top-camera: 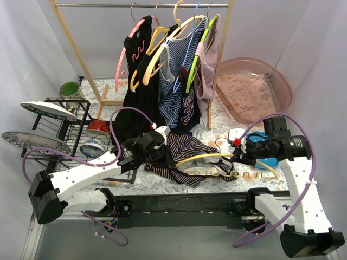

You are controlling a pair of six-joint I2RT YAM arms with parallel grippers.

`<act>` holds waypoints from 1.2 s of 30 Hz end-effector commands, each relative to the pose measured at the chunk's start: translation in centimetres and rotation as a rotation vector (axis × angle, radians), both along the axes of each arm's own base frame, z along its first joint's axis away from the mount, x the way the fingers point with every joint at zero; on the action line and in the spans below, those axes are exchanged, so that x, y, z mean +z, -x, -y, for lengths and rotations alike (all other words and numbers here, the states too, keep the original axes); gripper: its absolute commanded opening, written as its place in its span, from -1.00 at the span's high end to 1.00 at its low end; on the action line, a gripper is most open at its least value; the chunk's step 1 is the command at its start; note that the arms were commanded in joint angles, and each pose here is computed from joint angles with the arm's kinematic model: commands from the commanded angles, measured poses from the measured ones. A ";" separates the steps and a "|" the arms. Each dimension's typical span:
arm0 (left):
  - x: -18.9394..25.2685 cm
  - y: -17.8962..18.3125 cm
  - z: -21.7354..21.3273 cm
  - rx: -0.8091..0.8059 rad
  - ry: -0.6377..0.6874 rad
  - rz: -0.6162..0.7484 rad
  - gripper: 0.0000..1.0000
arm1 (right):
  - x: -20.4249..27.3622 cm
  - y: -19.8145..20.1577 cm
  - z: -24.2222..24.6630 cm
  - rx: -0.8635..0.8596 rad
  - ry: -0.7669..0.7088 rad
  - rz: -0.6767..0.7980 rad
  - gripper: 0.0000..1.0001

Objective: Place the tank top on the hanger

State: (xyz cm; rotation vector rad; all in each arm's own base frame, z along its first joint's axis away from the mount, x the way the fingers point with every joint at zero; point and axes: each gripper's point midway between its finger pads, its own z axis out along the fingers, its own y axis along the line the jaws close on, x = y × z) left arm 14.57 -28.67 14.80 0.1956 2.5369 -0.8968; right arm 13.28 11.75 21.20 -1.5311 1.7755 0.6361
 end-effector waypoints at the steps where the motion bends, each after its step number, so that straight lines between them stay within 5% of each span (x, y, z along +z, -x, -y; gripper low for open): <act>1: 3.7 0.0 0.7 -0.034 0.062 0.043 0.86 | 1.3 0.0 -2.5 0.124 -0.148 0.002 0.97; 14: 7.9 -1.0 2.0 -0.082 0.076 0.112 0.84 | 0.5 -0.8 -4.5 0.187 -0.273 -0.099 0.97; 21: 8.4 -1.4 1.6 -0.079 0.041 0.138 0.82 | 1.8 -3.5 -4.6 0.085 -0.286 0.051 0.97; 27: 9.3 -2.0 1.7 -0.080 0.023 0.166 0.80 | 2.3 -2.3 -5.3 0.152 -0.345 0.006 0.97; 36: 10.5 -1.9 1.7 -0.100 0.035 0.182 0.58 | 2.1 -2.0 -5.5 0.160 -0.362 0.005 0.97</act>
